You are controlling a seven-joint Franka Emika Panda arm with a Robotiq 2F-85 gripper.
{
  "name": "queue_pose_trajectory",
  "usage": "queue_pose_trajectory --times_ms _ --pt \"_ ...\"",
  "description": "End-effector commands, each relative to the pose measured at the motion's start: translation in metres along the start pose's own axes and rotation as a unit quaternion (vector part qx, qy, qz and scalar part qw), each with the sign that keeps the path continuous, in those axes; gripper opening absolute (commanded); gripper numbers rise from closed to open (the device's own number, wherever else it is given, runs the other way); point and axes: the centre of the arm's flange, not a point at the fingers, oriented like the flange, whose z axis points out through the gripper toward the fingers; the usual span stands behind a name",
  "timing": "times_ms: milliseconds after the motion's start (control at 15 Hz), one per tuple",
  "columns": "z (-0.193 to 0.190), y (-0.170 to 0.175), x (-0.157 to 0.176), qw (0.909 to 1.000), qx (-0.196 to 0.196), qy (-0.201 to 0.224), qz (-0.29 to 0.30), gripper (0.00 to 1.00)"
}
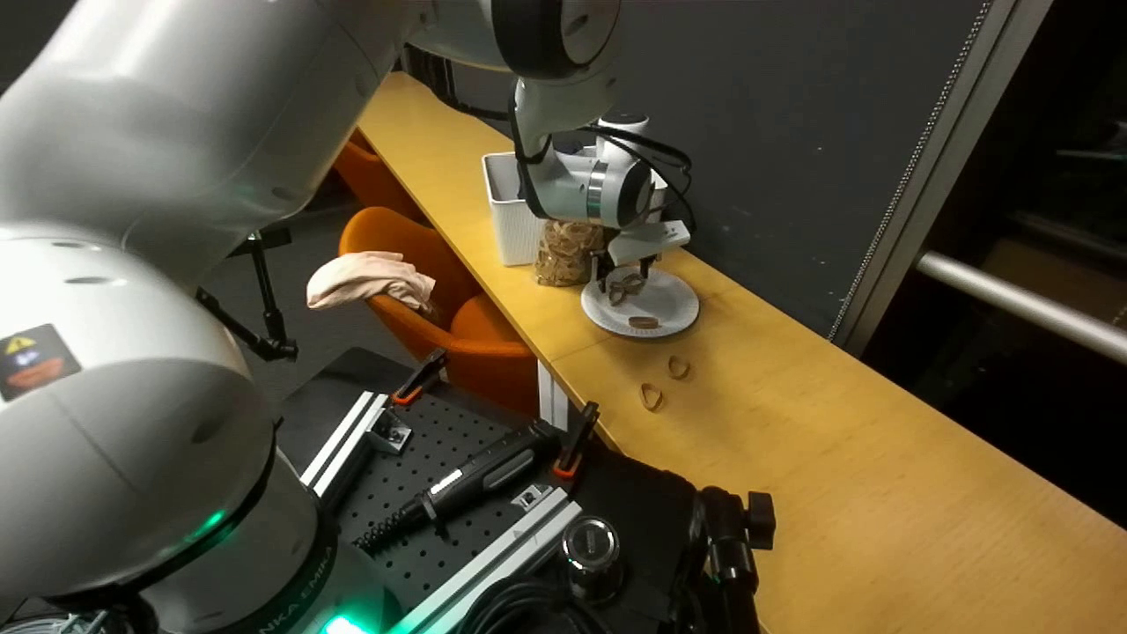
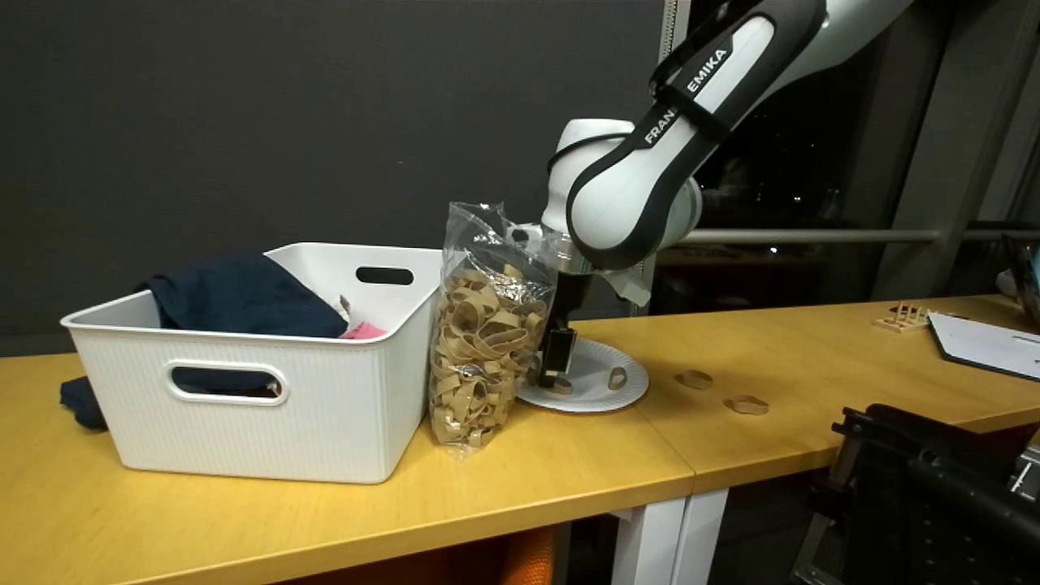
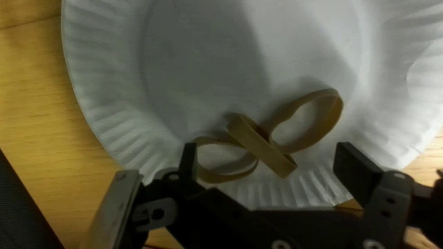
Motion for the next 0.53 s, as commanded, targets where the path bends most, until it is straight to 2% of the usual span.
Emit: queue_pose_trajectory --times_ms 0,200,267,400,467 --pt "0.0195 0.0168 0.0107 0.9997 0.001 0.016 -0.018 1.00" --pt "0.0258 0.0201 0.0129 0.9997 0.001 0.018 -0.017 0.97" --pt "0.0252 0.0205 0.0148 0.9997 -0.001 0.019 -0.016 0.73" --pt "0.0237 0.0201 0.0181 0.9996 -0.004 0.022 -0.014 0.72" --pt "0.0223 0.0183 0.0200 0.9996 -0.005 0.024 -0.014 0.65"
